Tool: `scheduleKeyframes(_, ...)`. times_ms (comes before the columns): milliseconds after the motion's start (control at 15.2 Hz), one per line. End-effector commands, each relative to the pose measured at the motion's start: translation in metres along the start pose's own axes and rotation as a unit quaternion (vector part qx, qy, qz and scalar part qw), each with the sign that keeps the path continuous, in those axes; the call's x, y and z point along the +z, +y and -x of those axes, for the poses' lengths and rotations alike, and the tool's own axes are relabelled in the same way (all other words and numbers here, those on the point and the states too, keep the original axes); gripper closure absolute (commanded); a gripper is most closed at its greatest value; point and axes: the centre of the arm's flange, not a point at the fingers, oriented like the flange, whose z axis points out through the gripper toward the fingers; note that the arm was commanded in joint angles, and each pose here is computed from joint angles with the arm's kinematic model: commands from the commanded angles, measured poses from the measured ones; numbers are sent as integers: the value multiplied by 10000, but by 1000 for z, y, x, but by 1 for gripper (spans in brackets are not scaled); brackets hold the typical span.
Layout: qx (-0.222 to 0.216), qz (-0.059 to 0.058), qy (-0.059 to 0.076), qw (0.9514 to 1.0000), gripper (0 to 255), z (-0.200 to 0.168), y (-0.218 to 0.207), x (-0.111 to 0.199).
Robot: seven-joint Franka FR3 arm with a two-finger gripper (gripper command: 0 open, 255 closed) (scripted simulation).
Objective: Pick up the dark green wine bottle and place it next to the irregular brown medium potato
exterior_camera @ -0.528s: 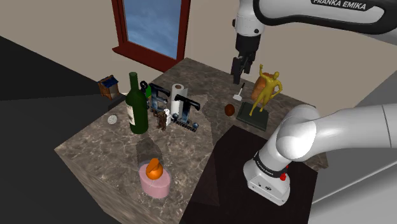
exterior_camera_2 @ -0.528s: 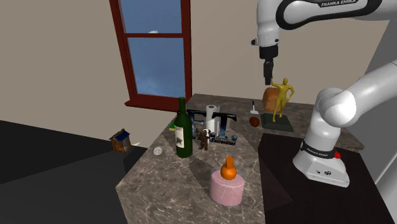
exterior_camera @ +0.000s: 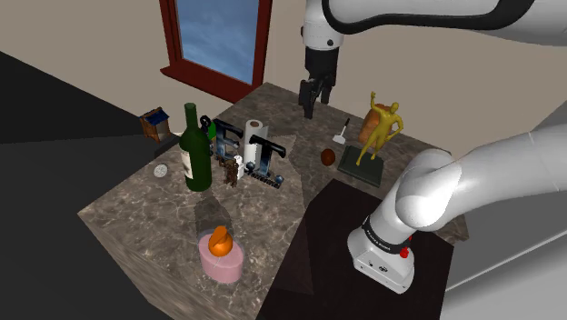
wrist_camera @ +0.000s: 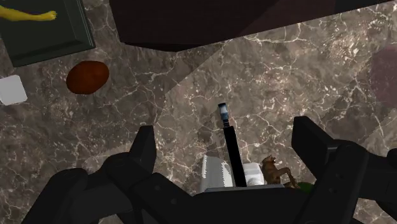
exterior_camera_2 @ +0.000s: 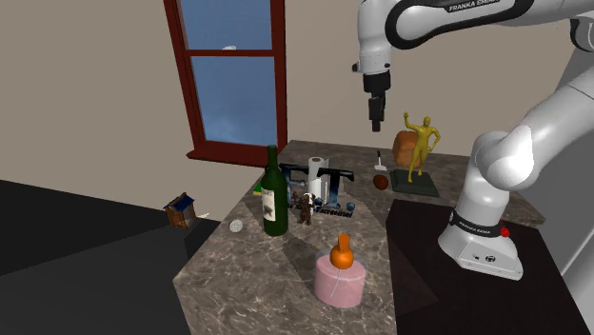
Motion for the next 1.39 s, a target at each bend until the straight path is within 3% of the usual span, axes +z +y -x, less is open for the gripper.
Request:
scheduleKeyframes(0, -41, -31, 23, 10000, 0, -24, -15, -1)
scheduleKeyframes(1320, -440, -288, 219, 9984, 0, -236, -153, -19)
